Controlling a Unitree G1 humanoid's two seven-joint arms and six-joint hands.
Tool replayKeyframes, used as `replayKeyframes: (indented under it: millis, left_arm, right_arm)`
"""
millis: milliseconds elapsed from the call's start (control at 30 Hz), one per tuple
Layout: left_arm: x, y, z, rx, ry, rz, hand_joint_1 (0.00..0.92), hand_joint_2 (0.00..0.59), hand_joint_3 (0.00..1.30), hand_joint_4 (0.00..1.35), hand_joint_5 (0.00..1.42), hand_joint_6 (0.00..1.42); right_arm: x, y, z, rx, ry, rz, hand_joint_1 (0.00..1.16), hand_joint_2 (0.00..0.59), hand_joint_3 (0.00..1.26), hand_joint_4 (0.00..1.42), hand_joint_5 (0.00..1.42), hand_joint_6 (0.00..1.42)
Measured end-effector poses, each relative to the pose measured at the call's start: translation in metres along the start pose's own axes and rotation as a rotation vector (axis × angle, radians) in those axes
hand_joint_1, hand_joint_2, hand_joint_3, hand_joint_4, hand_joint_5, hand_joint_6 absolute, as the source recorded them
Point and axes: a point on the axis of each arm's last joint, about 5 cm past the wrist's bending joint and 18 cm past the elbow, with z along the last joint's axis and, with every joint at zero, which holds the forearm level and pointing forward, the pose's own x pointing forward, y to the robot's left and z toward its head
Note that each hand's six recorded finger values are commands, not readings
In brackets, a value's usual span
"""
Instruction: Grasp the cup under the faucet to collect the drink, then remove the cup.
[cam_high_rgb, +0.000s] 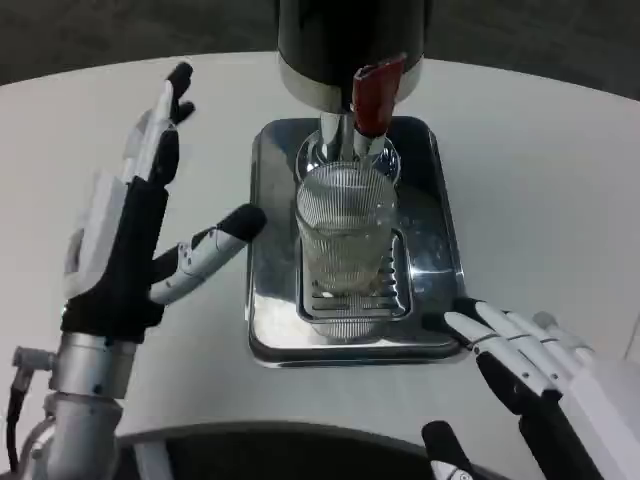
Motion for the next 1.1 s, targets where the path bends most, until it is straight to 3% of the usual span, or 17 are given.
replayKeyframes:
  millis: [267, 467, 700, 867, 1100]
  left_arm:
    - [0.022, 0.039, 0.0176, -0.238, -0.045, -0.162, 0.0, 0.125, 0.0, 0.0, 0.0, 0.0]
    - [0.042, 0.07, 0.0387, -0.442, -0.098, -0.265, 0.0, 0.156, 0.0, 0.0, 0.0, 0.0]
    - [0.059, 0.1, 0.0539, -0.64, -0.124, -0.473, 0.0, 0.154, 0.0, 0.0, 0.0, 0.0]
    - [0.075, 0.114, 0.0546, -0.805, -0.08, -0.624, 0.0, 0.158, 0.0, 0.0, 0.0, 0.0]
    - [0.095, 0.12, 0.0523, -0.813, -0.073, -0.659, 0.0, 0.174, 0.0, 0.0, 0.0, 0.0]
  right_arm:
    - [0.005, 0.0015, -0.0002, 0.008, -0.026, -0.004, 0.37, 0.497, 0.19, 0.11, 0.12, 0.11]
    - [0.01, 0.0041, -0.0017, 0.02, -0.035, 0.0, 0.37, 0.497, 0.19, 0.11, 0.12, 0.11]
    - [0.013, 0.0038, -0.0019, 0.024, -0.034, -0.008, 0.36, 0.497, 0.19, 0.1, 0.12, 0.11]
    - [0.012, 0.0041, -0.0018, 0.027, -0.031, -0.005, 0.36, 0.497, 0.19, 0.1, 0.12, 0.11]
    - [0.011, 0.0045, -0.0018, 0.03, -0.024, -0.002, 0.36, 0.494, 0.19, 0.1, 0.12, 0.11]
